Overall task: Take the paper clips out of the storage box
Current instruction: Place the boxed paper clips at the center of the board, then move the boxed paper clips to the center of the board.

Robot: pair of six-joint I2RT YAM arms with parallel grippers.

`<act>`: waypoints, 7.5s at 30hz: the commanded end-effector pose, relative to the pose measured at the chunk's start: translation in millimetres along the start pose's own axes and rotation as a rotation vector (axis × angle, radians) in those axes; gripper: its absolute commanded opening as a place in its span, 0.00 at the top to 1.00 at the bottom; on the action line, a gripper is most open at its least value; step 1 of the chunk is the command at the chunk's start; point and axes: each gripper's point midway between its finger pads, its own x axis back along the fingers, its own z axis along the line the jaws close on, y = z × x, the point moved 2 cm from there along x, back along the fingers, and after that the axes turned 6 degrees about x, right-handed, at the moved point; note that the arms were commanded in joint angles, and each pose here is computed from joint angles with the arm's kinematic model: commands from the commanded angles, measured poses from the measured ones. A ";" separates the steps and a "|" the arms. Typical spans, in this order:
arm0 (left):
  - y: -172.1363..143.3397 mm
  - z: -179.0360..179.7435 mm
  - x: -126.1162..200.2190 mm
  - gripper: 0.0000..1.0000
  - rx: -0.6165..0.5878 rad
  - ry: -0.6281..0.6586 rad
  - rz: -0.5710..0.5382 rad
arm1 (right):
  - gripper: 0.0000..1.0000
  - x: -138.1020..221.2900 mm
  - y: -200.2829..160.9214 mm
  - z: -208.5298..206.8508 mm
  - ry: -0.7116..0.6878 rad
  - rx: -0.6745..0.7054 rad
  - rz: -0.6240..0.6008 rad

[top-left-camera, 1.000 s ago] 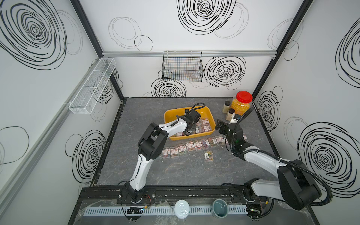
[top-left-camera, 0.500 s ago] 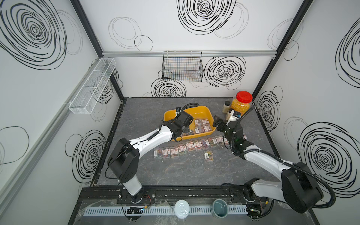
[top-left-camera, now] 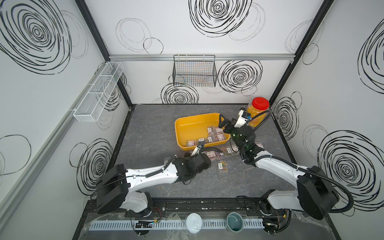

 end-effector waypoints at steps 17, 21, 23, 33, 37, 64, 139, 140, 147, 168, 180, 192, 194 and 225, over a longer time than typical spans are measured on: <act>-79.6 -92.5 -4.8 0.43 -0.255 -0.254 0.070 | 0.00 -84.4 1.3 27.1 0.048 0.125 -0.143; -82.2 -104.0 -5.6 0.46 -0.302 -0.298 0.084 | 0.00 -93.2 -3.1 31.1 0.051 0.135 -0.143; -81.2 -103.3 -11.5 0.46 -0.309 -0.293 0.092 | 0.00 -97.0 -4.6 29.9 0.044 0.137 -0.143; -68.3 -103.7 -33.8 0.19 -0.354 -0.292 0.140 | 0.00 -108.7 -11.6 34.1 0.059 0.153 -0.143; -58.6 -105.1 -29.4 0.06 -0.357 -0.304 0.121 | 0.00 -117.6 -14.4 35.2 0.053 0.151 -0.154; -66.1 -92.1 12.1 0.07 -0.266 -0.409 -0.092 | 0.00 -144.9 -62.9 100.5 0.055 0.379 -0.130; -57.2 -40.5 -2.5 0.02 -0.069 -0.279 -0.118 | 0.00 -6.0 18.9 -61.3 -0.134 -0.025 -0.154; -59.0 -36.5 -3.2 0.03 -0.061 -0.272 -0.117 | 0.00 -3.3 18.5 -62.1 -0.135 -0.027 -0.153; -73.9 -29.3 -17.6 0.30 -0.062 -0.223 -0.085 | 0.00 25.4 7.5 -73.0 -0.169 -0.042 -0.087; -56.6 -59.1 -39.2 0.42 -0.068 -0.190 -0.076 | 0.00 94.3 -3.9 -79.4 -0.152 -0.055 -0.032; -53.2 -59.3 -53.1 0.44 -0.058 -0.163 -0.059 | 0.00 108.5 -19.6 -90.8 -0.184 -0.080 -0.003; -48.3 -74.2 -47.6 0.41 -0.063 -0.221 -0.059 | 0.00 109.0 -33.2 -90.8 -0.191 -0.069 0.021; -46.8 -74.5 -44.6 0.40 -0.056 -0.232 -0.065 | 0.00 108.9 -35.0 -88.5 -0.189 -0.063 0.017; 7.9 265.6 -4.9 0.10 0.854 0.302 -0.229 | 0.13 14.3 -131.8 -24.0 -0.240 0.386 0.631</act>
